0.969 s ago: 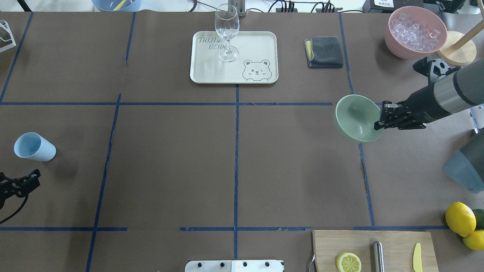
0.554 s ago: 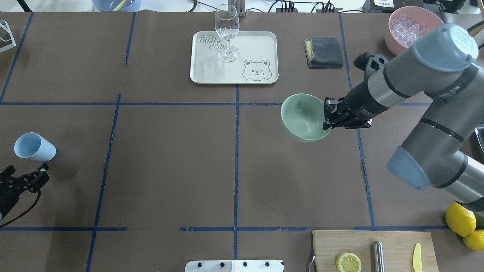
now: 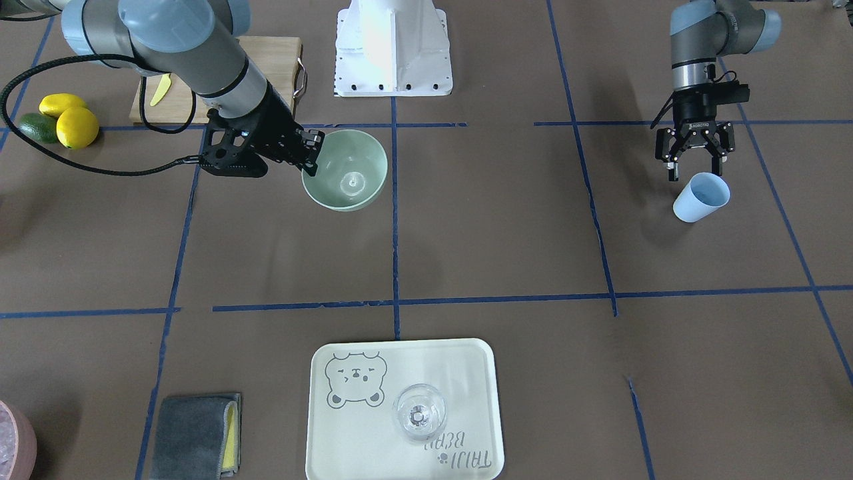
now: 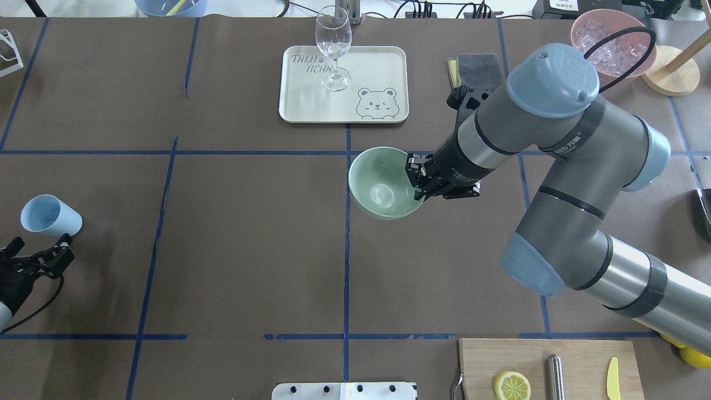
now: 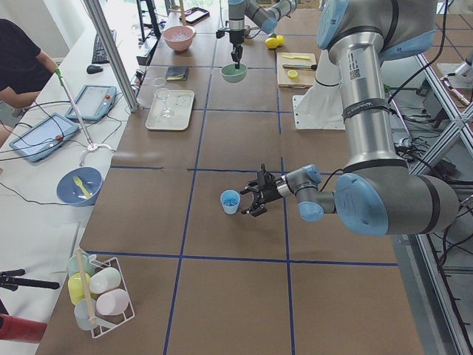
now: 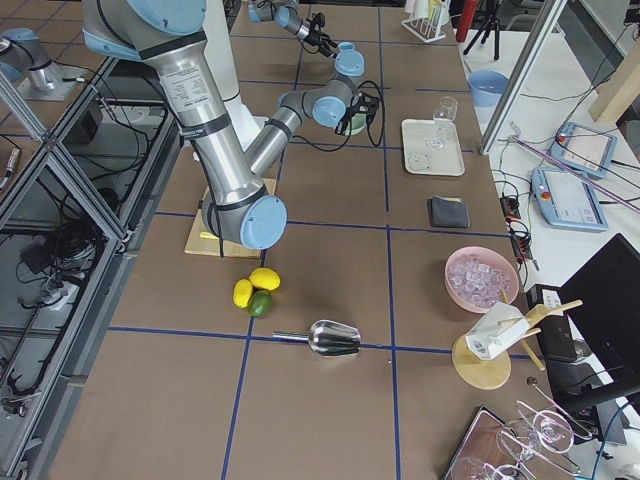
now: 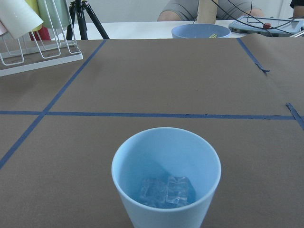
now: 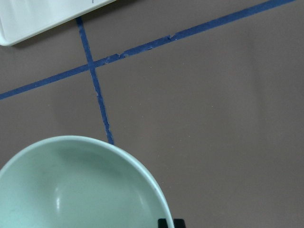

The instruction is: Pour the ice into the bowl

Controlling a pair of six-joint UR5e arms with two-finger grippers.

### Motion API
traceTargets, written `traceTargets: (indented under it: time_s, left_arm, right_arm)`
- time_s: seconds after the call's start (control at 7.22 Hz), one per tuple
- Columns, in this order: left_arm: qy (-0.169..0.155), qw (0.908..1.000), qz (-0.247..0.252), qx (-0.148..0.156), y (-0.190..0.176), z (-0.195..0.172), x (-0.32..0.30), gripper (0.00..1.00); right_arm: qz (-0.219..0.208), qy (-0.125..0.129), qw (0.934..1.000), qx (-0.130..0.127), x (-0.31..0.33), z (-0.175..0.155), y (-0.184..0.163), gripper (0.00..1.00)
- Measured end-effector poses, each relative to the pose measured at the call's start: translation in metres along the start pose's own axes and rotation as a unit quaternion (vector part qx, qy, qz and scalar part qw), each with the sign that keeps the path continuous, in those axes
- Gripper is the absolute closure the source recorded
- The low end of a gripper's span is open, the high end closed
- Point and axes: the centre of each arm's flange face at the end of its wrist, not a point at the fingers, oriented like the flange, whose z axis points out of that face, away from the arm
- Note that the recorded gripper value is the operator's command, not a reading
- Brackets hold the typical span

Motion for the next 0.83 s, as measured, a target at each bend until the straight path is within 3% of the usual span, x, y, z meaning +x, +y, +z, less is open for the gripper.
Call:
traceTargets:
  time_s: [0.42,0.83]
  left_arm:
    - [0.002,1.0,-0.005,0.004,0.016,0.016,0.001,0.03]
    - [-0.014,0.9996,-0.012,0.022,0.003,0.028,-0.007,0.03]
  right_arm:
    - [0.005,0.0,1.0,0.005,-0.028,0.021,0.025,1.0]
    - [0.0,0.004,0.9999,0.012,-0.045,0.045,0.052,1.0]
